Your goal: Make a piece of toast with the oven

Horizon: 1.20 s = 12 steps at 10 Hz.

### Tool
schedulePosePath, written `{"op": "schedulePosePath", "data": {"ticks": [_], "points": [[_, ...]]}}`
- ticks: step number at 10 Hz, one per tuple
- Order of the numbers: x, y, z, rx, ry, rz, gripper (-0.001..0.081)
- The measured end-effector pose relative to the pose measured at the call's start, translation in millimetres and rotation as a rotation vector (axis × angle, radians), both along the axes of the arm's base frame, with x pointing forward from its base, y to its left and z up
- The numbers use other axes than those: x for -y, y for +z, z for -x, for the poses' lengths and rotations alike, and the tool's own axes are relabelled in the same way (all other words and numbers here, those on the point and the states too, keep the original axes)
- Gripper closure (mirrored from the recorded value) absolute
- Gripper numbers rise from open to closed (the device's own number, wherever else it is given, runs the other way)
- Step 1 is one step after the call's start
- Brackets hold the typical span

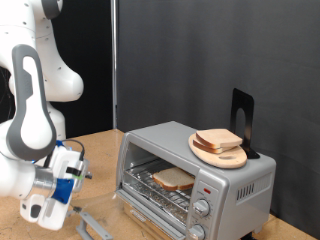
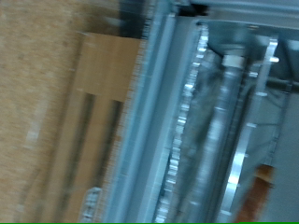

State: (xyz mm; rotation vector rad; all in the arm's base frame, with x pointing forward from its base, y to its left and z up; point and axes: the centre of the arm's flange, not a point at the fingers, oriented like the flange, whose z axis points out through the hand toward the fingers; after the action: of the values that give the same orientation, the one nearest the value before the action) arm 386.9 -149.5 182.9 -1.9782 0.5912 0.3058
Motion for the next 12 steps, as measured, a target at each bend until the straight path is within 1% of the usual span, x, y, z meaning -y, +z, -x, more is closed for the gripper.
{"op": "schedulePosePath", "data": {"ticks": [2,6,9,11,12], "points": [[-2.0,23.8,1.3,0.006,0.000,-0.044,-0.0002],[-11.6,66.6,-2.3,0.021,-0.021,-0.097,-0.0002],[-39.9,92.4,-9.6,0.054,-0.013,-0.116,-0.0002],[-65.7,102.6,-11.8,0.072,0.013,-0.122,-0.0002],[-79.2,104.1,-9.8,0.071,0.035,-0.120,-0.0002]]}}
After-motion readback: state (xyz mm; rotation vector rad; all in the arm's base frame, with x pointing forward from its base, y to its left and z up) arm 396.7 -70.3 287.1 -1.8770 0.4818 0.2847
